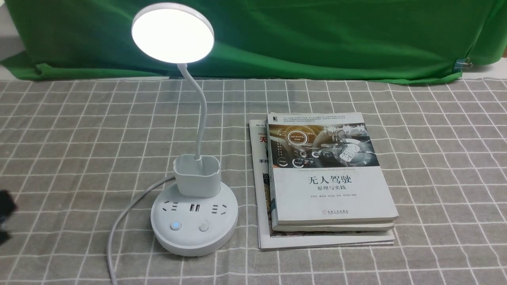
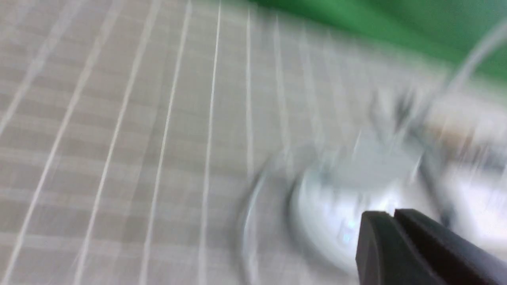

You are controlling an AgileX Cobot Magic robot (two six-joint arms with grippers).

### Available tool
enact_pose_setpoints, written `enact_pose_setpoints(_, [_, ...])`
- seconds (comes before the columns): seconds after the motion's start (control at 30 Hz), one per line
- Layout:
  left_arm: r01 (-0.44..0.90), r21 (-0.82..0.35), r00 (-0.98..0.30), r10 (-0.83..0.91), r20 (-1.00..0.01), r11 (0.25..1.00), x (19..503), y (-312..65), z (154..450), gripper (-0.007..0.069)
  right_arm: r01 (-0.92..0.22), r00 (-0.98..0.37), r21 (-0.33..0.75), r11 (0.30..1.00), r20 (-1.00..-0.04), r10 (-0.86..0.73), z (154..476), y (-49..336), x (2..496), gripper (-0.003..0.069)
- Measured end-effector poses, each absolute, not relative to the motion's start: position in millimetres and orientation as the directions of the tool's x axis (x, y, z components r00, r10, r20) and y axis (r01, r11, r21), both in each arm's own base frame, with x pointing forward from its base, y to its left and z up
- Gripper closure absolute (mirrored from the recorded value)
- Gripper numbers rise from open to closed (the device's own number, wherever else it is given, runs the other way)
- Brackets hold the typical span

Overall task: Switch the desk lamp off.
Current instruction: Use the left arm to press the button switch on the lamp holder

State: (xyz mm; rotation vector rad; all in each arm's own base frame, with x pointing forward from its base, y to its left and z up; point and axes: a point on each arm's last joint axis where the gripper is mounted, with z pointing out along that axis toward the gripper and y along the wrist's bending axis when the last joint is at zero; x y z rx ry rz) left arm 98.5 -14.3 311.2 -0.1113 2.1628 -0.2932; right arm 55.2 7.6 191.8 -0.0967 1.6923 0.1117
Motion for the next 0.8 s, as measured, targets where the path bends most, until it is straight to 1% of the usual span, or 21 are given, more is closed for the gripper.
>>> enact_pose_setpoints(0.07, [0.065, -0.204, -0.666, -0.110, -0.738, 0.977, 115, -15, 312, 0.0606, -0.129, -0.124, 0.017, 0.991, -0.992, 0.001, 192, 8, 55, 0.0622])
enact_pose_setpoints(0.13, [0.089, -0.189, -0.765, -0.054, -0.641, 0.978, 139, -16, 305, 0.0606, -0.129, -0.124, 0.017, 0.991, -0.992, 0.001, 192, 8, 55, 0.0622])
enact_pose_setpoints(0.17, [0.100, -0.181, -0.783, -0.035, -0.621, 0.978, 146, -17, 304, 0.0606, -0.129, -0.124, 0.017, 0.991, -0.992, 0.001, 192, 8, 55, 0.0622])
enact_pose_setpoints(0.27, [0.165, -0.160, -0.863, 0.064, -0.501, 0.973, 180, -29, 285, 0.0606, -0.129, -0.124, 0.017, 0.991, -0.992, 0.001, 192, 8, 55, 0.0622])
enact_pose_setpoints(0.4, [0.265, -0.148, -0.895, 0.185, -0.406, 0.953, 208, -56, 265, 0.0606, -0.129, -0.124, 0.017, 0.991, -0.992, 0.001, 192, 8, 55, 0.0622])
enact_pose_setpoints(0.5, [0.330, -0.128, -0.898, 0.270, -0.347, 0.935, 225, -86, 254, 0.0606, -0.129, -0.124, 0.017, 0.991, -0.992, 0.001, 192, 8, 55, 0.0622])
enact_pose_setpoints(0.63, [0.410, -0.119, -0.883, 0.361, -0.301, 0.904, 245, -126, 244, 0.0606, -0.129, -0.124, 0.017, 0.991, -0.992, 0.001, 192, 8, 55, 0.0622])
enact_pose_setpoints(0.73, [0.406, -0.151, -0.893, 0.356, -0.277, 0.901, 259, -143, 237, 0.0606, -0.129, -0.124, 0.017, 0.991, -0.992, 0.001, 192, 8, 55, 0.0622])
enact_pose_setpoints(0.8, [0.407, -0.151, -0.893, 0.358, -0.271, 0.901, 267, -147, 234, 0.0606, -0.129, -0.124, 0.017, 0.991, -0.992, 0.001, 192, 8, 55, 0.0622])
